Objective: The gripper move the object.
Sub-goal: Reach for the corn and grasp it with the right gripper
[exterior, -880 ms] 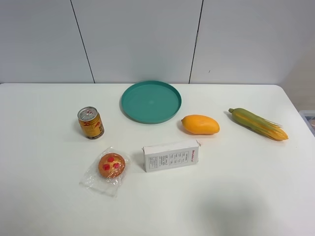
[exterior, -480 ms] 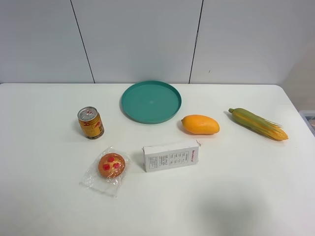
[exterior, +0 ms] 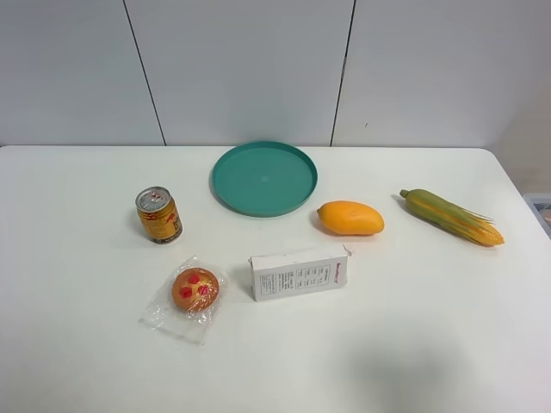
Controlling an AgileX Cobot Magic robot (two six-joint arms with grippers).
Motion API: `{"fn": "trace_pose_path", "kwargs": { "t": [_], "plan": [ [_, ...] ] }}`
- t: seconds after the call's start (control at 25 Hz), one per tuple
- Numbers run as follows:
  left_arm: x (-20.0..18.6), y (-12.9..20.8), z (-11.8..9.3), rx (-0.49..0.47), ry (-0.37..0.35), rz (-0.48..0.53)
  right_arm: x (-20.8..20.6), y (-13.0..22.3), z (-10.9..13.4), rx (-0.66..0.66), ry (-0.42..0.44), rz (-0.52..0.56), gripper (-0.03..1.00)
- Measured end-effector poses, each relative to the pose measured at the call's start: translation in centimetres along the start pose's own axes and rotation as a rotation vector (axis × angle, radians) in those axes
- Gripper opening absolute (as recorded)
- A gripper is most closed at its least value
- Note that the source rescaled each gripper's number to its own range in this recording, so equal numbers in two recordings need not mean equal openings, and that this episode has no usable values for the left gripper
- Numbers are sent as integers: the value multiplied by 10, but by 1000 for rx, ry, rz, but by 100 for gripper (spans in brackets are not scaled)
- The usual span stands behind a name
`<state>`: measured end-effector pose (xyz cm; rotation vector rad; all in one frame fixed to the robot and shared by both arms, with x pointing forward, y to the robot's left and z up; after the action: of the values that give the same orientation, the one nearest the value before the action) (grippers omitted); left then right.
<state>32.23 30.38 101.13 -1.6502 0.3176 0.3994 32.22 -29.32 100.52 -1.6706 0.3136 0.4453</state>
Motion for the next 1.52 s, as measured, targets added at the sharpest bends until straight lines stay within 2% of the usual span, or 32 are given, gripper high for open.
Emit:
{"fn": "trace_pose_path", "kwargs": {
  "t": [0.24, 0.48, 0.6, 0.76, 1.0, 1.12, 1.32, 1.52],
  "plan": [
    [0, 0, 0, 0, 0, 0, 2, 0, 2, -4, -12, 10, 100],
    [0, 0, 0, 0, 0, 0, 16, 2, 14, -52, -93, 118, 100],
    [0, 0, 0, 0, 0, 0, 19, -8, 16, -74, -116, 149, 100],
    [0, 0, 0, 0, 0, 0, 16, -38, 10, -106, -106, 157, 100],
    [0, 0, 0, 0, 0, 0, 13, -66, -17, -245, -31, 293, 100],
    [0, 0, 0, 0, 0, 0, 18, -78, -23, -290, -22, 321, 100],
    [0, 0, 0, 0, 0, 0, 35, -75, -22, -354, -59, 406, 100],
    [0, 0, 0, 0, 0, 0, 47, -73, -20, -395, -87, 444, 100]
  ]
}}
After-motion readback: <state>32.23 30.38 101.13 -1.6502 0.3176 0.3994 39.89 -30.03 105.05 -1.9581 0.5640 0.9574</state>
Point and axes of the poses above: a point on each arm's last joint axis where the gripper is mounted, x pointing out along that axis toward the gripper, z along the wrist's bending axis when the last joint is at zero, y = z × x, the point moved 10 cm from there along x, pointing out along that axis toward the gripper, and after that the axes turned 6 degrees about -x, right-handed, at the moved point
